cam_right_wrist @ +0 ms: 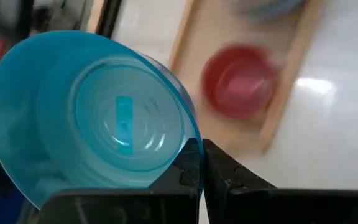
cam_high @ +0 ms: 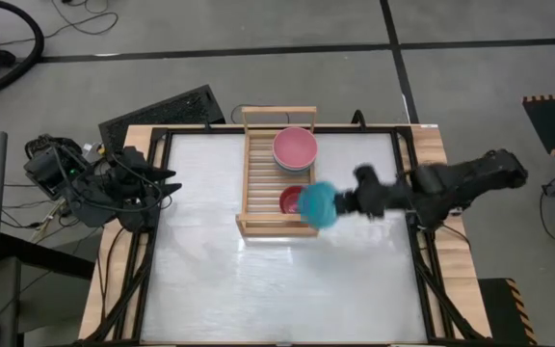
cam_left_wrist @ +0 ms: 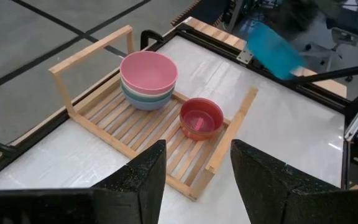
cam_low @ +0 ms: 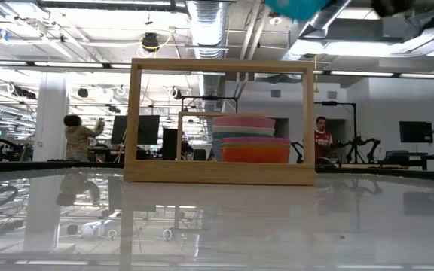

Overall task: Place and stack bowls onto a shelf
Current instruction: Stack the blue bowl on the pink bowl on the shelf

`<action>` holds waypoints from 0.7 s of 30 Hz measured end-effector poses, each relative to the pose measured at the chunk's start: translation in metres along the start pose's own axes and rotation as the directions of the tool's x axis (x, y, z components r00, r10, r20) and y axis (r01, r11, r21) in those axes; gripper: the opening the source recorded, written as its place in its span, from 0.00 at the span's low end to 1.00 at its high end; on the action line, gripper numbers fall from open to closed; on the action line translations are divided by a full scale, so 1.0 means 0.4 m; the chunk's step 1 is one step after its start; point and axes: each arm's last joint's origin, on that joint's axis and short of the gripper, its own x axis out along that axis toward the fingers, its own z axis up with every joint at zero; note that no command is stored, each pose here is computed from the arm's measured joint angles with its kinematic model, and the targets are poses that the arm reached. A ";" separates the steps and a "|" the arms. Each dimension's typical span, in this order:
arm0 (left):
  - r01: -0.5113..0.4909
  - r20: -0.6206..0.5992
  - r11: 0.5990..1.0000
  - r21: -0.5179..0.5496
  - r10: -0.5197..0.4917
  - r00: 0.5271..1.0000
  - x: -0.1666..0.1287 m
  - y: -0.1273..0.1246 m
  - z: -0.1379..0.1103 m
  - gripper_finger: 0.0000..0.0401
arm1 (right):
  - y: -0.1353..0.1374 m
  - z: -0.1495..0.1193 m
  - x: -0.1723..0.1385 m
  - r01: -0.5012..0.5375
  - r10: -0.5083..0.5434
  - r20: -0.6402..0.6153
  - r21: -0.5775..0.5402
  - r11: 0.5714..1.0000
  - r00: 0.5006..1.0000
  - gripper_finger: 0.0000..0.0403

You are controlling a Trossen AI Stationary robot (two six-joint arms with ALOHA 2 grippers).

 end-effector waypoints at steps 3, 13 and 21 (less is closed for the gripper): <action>-0.005 0.008 1.000 -0.001 0.005 1.000 0.000 0.000 0.001 0.41 | -0.022 0.076 0.020 0.061 -0.062 0.051 0.019 0.998 0.997 0.06; -0.017 0.026 0.999 -0.028 0.018 1.000 0.000 0.001 0.002 0.41 | -0.066 0.220 0.182 0.202 -0.203 -0.053 -0.021 0.979 0.978 0.06; -0.017 0.027 0.999 -0.030 0.018 0.999 0.000 0.001 0.002 0.41 | -0.089 0.215 0.313 0.309 -0.313 -0.179 -0.048 0.950 0.933 0.06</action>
